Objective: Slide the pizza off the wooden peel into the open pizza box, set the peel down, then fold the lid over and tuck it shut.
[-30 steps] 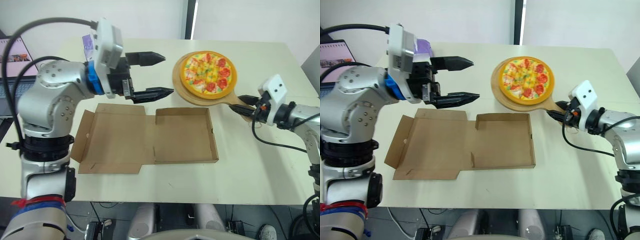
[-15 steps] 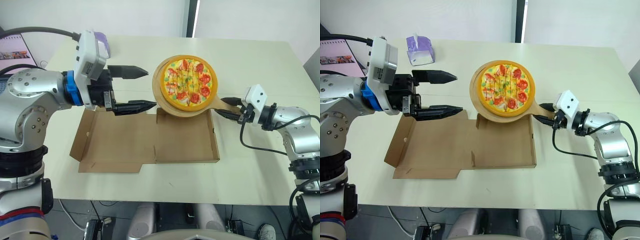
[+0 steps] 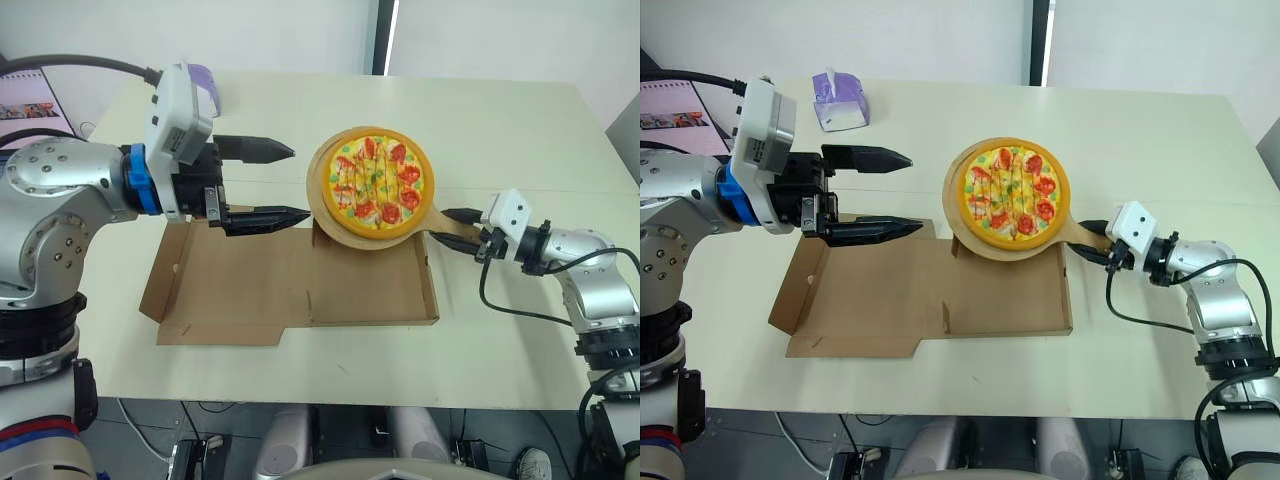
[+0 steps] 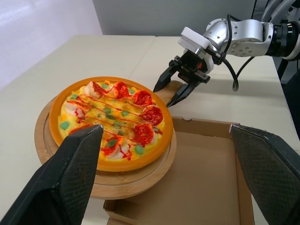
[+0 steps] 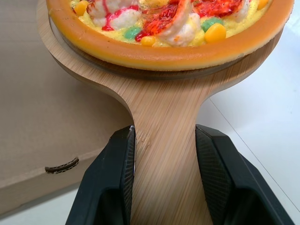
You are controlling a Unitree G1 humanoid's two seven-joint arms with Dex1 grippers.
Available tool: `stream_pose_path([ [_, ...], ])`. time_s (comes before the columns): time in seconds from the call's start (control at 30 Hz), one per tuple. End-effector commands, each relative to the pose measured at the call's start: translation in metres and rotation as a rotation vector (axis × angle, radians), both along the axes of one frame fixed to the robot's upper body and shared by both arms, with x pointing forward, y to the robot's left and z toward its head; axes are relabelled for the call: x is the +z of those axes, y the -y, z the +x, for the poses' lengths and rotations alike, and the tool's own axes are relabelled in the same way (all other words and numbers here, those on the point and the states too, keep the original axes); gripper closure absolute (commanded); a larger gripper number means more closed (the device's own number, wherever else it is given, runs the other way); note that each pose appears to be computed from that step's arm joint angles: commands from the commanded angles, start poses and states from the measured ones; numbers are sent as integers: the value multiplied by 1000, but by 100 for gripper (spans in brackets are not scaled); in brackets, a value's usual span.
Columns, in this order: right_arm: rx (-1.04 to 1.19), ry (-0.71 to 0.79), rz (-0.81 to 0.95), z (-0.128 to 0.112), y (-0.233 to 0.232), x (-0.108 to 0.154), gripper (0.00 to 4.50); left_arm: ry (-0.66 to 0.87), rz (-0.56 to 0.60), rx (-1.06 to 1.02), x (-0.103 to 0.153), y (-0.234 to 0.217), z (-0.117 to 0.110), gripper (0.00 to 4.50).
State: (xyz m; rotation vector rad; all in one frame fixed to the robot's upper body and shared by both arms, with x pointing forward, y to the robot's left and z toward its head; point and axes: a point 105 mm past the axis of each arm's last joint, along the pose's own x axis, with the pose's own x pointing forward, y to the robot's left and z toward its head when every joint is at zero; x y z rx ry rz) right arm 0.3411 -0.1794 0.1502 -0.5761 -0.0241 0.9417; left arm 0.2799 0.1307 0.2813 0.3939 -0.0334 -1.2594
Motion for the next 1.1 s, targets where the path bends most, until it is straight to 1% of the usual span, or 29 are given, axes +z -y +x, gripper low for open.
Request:
stream_pose_path([
  [0.03,24,180,5,-4,-2,35,289,41,7,-27,10,3,-4,0],
  [0.3,26,211,-11,-6,-2,30,289,36,17,-46,8,5,-4,0],
  [0.47,17,226,-5,-5,0,32,289,27,23,-54,7,6,-6,0],
  [0.67,14,218,-6,-4,2,30,289,6,47,-62,4,4,-7,0],
  [0.8,10,217,-5,-4,2,30,289,-22,82,-75,-1,2,-11,0],
  [1.1,10,216,-10,-1,2,29,289,-54,212,-148,-16,-3,-24,0],
])
